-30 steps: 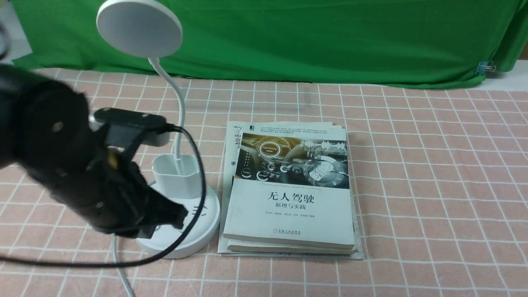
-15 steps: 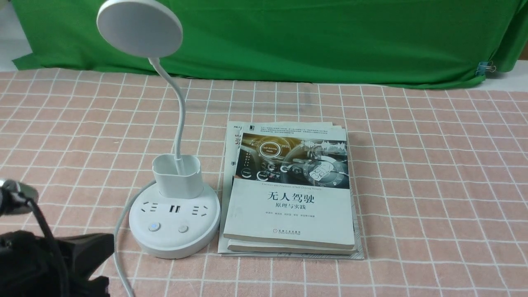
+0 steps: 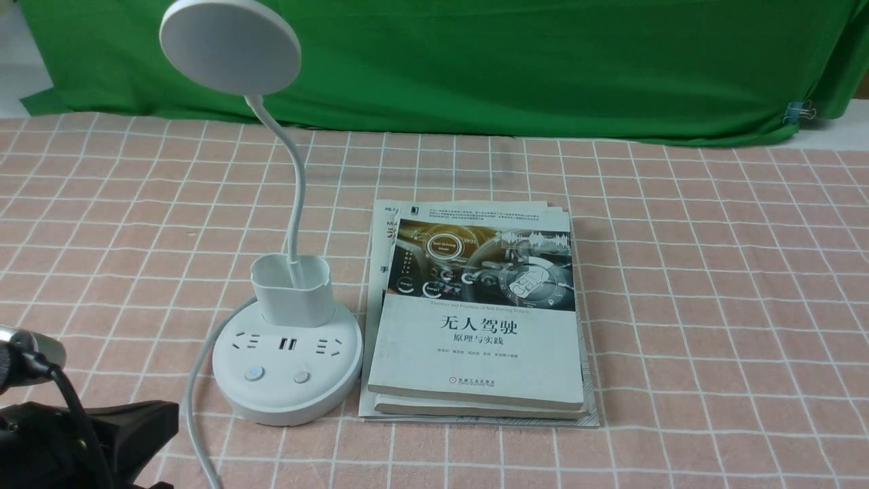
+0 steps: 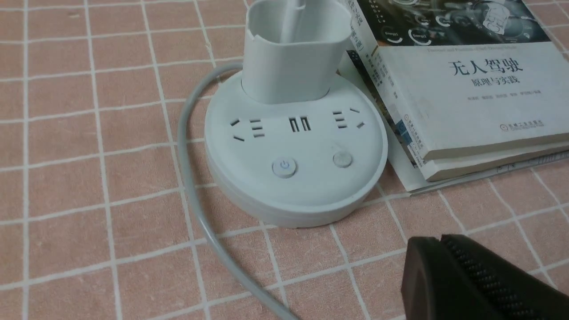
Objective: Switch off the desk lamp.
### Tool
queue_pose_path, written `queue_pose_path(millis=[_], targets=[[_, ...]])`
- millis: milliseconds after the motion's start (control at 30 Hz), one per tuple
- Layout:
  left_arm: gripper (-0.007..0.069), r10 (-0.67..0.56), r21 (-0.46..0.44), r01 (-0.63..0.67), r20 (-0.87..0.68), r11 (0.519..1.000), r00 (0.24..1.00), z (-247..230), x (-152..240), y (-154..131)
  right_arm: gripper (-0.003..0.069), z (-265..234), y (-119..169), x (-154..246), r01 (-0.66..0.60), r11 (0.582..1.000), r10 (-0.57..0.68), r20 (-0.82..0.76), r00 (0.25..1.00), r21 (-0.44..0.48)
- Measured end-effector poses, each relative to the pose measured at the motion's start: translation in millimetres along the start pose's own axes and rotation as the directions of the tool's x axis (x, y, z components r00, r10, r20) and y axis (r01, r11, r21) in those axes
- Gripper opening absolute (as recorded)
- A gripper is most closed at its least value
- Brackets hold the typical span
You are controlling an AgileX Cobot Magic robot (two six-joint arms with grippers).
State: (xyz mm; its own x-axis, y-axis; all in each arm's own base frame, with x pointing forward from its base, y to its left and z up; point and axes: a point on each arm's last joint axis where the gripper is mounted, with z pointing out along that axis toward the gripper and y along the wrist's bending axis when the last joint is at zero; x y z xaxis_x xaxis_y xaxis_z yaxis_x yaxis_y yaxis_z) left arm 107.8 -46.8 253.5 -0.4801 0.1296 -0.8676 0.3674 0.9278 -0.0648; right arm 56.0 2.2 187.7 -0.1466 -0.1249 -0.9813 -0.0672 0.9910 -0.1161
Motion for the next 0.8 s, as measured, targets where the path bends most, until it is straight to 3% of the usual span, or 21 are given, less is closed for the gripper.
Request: queue_pose_path(millis=[167,400,567,800], targets=[[0.0006,0.023,-0.052,-0.015,0.163,0.999,0.986,-13,3,7,0.024,0,0,0,0.0,1.0,0.0,0.0,1.0,0.0],[0.0006,-0.05,-0.208,0.127,0.342,0.97,0.938,-30,45,22,0.024,0,0,0,0.0,1.0,0.0,0.0,1.0,0.0],[0.0006,-0.103,-0.287,0.218,0.368,0.933,0.924,-23,81,28,0.024,0,0,0,0.0,1.0,0.0,0.0,1.0,0.0],[0.0006,-0.118,-0.291,0.228,0.351,0.929,0.929,-24,91,26,0.024,0,0,0,0.0,1.0,0.0,0.0,1.0,0.0]])
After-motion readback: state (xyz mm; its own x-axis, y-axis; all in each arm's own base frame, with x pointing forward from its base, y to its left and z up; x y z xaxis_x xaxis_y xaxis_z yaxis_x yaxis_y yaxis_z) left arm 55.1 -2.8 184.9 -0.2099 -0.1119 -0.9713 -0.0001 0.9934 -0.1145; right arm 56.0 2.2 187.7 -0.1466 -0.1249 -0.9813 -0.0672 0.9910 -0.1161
